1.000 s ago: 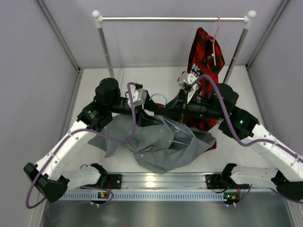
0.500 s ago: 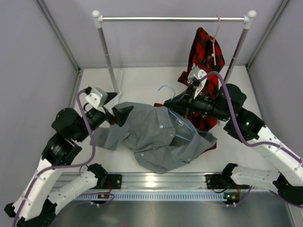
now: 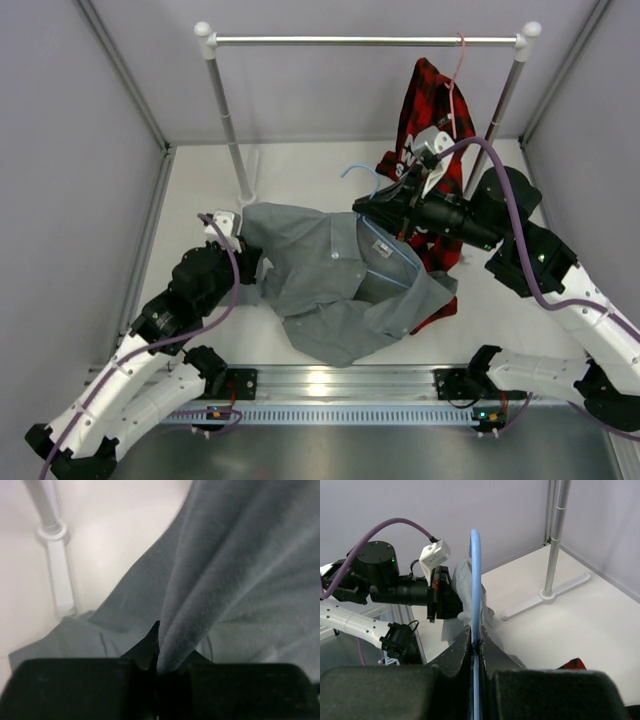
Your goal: Place the shirt on the hanger
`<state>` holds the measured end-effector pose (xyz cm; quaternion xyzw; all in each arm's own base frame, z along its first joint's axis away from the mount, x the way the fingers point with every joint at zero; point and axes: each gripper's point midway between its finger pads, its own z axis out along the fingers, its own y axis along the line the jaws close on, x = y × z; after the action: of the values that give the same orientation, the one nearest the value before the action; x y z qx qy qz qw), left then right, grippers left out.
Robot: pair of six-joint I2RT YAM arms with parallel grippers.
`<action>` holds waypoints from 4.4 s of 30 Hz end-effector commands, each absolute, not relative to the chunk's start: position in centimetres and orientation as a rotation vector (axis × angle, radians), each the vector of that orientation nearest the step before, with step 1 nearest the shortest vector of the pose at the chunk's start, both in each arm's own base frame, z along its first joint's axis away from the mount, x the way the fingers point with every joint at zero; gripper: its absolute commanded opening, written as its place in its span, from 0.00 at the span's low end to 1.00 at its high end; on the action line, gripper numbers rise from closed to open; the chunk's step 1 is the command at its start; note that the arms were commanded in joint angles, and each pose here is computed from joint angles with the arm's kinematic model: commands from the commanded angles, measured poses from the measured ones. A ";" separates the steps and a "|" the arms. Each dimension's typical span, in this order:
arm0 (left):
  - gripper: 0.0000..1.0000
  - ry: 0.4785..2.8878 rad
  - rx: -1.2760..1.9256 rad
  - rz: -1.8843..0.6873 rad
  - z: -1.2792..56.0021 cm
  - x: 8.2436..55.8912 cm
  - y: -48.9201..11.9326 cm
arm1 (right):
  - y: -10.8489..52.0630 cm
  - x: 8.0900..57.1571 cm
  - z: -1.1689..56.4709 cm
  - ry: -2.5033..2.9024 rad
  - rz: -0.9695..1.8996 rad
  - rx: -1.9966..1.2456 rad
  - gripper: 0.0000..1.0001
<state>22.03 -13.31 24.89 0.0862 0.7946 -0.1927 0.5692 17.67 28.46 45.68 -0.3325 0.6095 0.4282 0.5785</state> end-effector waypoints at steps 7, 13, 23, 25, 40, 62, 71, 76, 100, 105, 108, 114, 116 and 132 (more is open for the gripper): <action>0.00 1.703 -0.376 -0.110 25.8 26.3 -5.6 | 26.7 19.3 46.8 1.404 0.889 -0.694 0.00; 0.00 1.764 -0.488 -0.065 23.6 29.3 -4.0 | 25.1 18.9 46.7 1.390 0.863 -0.646 0.00; 0.07 1.622 -0.239 -0.309 30.6 28.9 -7.8 | 27.7 20.0 48.3 1.387 0.904 -0.680 0.00; 0.29 1.649 -0.280 -0.235 31.1 28.9 -6.5 | 27.9 20.3 49.1 1.379 0.909 -0.672 0.00; 0.98 1.291 0.889 -0.819 45.6 21.0 -21.8 | 26.1 20.4 47.6 1.460 0.809 -0.684 0.00; 0.81 0.979 1.514 -1.423 40.5 18.3 -29.1 | 25.4 17.1 46.0 1.463 0.876 -0.852 0.00; 0.47 1.081 1.505 -1.486 37.3 18.5 -30.4 | 26.6 17.2 47.2 1.434 0.910 -0.889 0.00; 0.00 1.045 1.516 -1.453 37.4 18.6 -30.3 | 26.7 17.4 47.2 1.430 0.906 -0.888 0.00; 0.00 0.929 1.566 -1.560 39.0 15.1 -28.2 | 18.2 9.9 36.0 1.652 0.804 -1.049 0.75; 0.00 0.930 1.568 -1.574 39.0 14.9 -28.2 | 21.4 9.6 35.6 1.604 0.935 -1.162 0.68; 0.00 0.922 1.572 -1.586 39.2 14.7 -28.0 | 22.3 10.4 35.6 1.590 0.934 -1.166 0.64; 0.00 0.909 1.571 -1.561 39.6 14.7 -27.8 | 23.0 10.5 36.3 1.558 0.957 -1.181 0.01; 0.00 0.935 1.554 -1.522 39.8 15.1 -27.9 | 22.7 10.6 36.7 1.552 0.945 -1.164 0.00; 0.98 1.448 0.216 -0.515 51.9 28.7 -15.4 | 21.6 16.5 46.5 1.549 0.787 -0.741 0.00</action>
<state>25.70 -25.40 44.33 0.3696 0.6262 -0.3799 0.5718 14.31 21.49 40.78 -0.3788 0.6895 0.3338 0.5193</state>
